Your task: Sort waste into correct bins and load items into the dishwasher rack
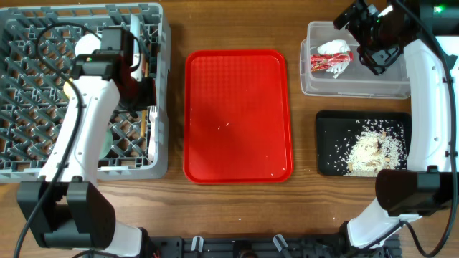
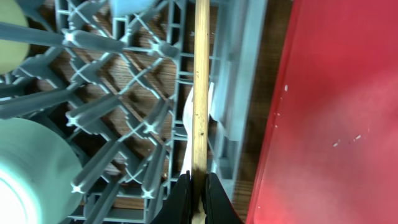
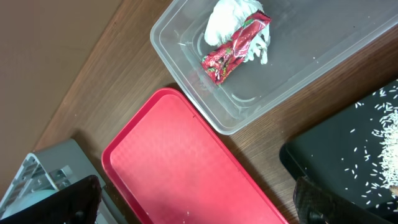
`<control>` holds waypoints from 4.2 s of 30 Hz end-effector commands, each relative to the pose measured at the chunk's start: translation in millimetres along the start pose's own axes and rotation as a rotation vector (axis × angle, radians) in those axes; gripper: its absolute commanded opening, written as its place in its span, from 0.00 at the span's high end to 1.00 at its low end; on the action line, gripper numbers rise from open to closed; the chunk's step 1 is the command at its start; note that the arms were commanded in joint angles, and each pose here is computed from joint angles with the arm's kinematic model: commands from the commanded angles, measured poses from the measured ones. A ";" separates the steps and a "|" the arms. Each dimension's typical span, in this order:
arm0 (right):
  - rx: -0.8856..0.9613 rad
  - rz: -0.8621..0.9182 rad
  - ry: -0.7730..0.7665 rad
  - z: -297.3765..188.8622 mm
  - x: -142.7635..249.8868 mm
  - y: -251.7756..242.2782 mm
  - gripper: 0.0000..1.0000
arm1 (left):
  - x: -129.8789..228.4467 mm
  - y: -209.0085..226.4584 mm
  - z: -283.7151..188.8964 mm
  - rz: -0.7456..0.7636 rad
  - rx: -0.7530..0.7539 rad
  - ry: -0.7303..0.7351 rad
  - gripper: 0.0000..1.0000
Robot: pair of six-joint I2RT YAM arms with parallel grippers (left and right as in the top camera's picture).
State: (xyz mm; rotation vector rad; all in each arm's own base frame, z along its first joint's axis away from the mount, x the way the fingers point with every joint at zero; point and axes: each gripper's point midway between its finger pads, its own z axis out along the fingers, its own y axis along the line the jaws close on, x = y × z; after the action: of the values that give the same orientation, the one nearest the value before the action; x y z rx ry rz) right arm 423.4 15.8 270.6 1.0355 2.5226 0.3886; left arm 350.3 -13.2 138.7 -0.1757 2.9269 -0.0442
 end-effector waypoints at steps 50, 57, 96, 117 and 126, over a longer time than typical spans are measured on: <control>0.004 -0.012 -0.019 -2.6 -3.0 0.0 0.00 | 199.9 -39.4 -165.5 -0.221 0.400 -0.100 0.00; 0.004 -0.012 -0.019 -2.6 -3.0 0.0 0.00 | 151.4 -46.3 -162.8 -0.060 0.405 -0.350 0.00; 0.004 -0.012 -0.019 -2.6 -3.0 0.0 0.00 | 94.4 1.5 -65.8 0.003 0.367 -1.346 0.00; 0.004 -0.012 -0.019 -2.6 -3.0 0.0 0.00 | 98.6 5.5 -43.0 -0.024 0.340 -1.255 0.00; 0.004 -0.012 -0.019 -2.6 -3.0 0.0 0.00 | 98.6 5.5 -43.0 -0.024 0.340 -1.255 0.00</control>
State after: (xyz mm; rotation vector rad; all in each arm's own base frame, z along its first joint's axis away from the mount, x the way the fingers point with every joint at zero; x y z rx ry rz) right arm 423.4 15.8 270.6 1.0355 2.5226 0.3886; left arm 244.8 -21.2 162.2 -0.1203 1.6345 -0.3304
